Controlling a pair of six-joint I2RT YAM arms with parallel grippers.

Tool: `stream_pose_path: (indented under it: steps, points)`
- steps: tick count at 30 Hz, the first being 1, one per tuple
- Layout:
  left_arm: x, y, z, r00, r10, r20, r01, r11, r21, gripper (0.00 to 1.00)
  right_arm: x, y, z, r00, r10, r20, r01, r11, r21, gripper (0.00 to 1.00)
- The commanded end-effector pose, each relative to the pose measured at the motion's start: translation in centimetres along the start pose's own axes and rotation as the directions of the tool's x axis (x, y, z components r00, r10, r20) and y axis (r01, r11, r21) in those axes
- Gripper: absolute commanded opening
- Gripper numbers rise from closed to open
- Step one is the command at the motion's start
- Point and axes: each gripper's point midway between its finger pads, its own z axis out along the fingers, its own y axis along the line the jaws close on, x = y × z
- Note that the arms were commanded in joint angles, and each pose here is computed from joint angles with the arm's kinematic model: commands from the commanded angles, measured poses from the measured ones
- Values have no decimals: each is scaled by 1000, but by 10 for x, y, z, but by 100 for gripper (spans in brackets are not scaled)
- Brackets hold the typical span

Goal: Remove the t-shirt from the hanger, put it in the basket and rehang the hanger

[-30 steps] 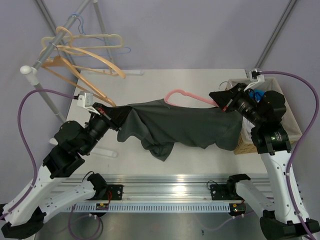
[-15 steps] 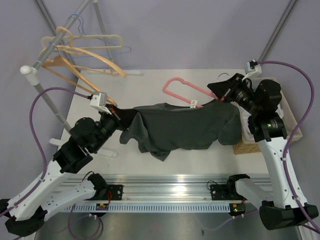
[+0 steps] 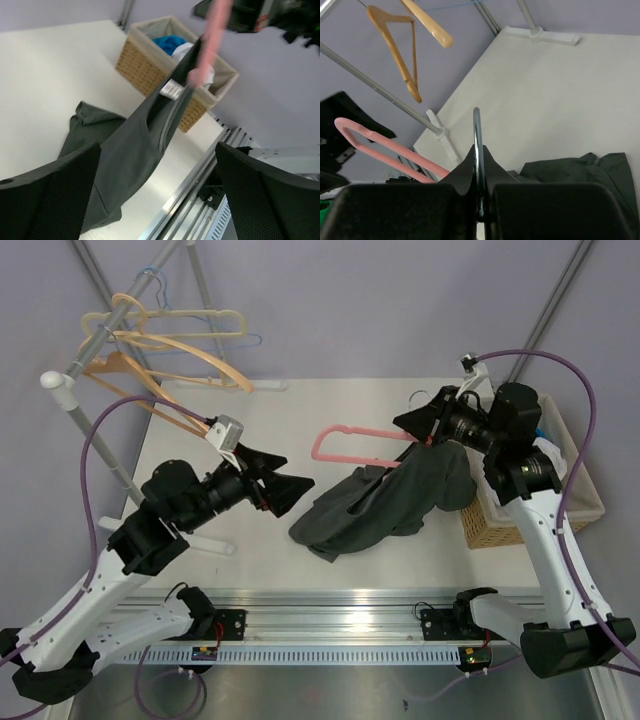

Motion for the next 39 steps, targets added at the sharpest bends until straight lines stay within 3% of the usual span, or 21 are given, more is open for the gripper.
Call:
stream_pose_path:
  steps: [1,7,13,17,22,30,31,34,35,39]
  points:
    - [-37,-36,-27,992,106,61,-114,985,132,99,30,1,6,987,-74,-145,79,996,30,0]
    - [-53,-42,-40,989,122,82,-132,984,122,99,57,5,13,975,-128,-179,133,991,15,0]
    - [-15,-43,12,982,125,-139,-97,977,191,97,88,11,32,962,-124,-242,122,992,-25,0]
    - [14,-35,42,955,135,-265,-79,974,213,83,98,9,41,956,-134,-261,136,991,-11,0]
    - [51,-15,63,923,114,-368,-52,984,173,76,97,11,43,959,-141,-245,141,990,-16,0]
    - [54,-14,63,921,97,-377,-37,986,163,40,92,10,38,959,-148,-242,156,988,13,0]
    - [53,-14,63,922,94,-375,-34,986,164,28,92,11,38,959,-149,-241,155,988,5,0]
    - [56,-16,63,917,92,-387,-24,984,177,11,96,11,39,959,-143,-246,147,989,0,0]
    - [60,-18,62,912,91,-399,-14,981,192,0,96,11,39,959,-143,-246,147,989,-5,0]
    - [69,-19,61,902,95,-421,-3,977,213,0,92,15,39,961,-142,-236,143,990,-13,2]
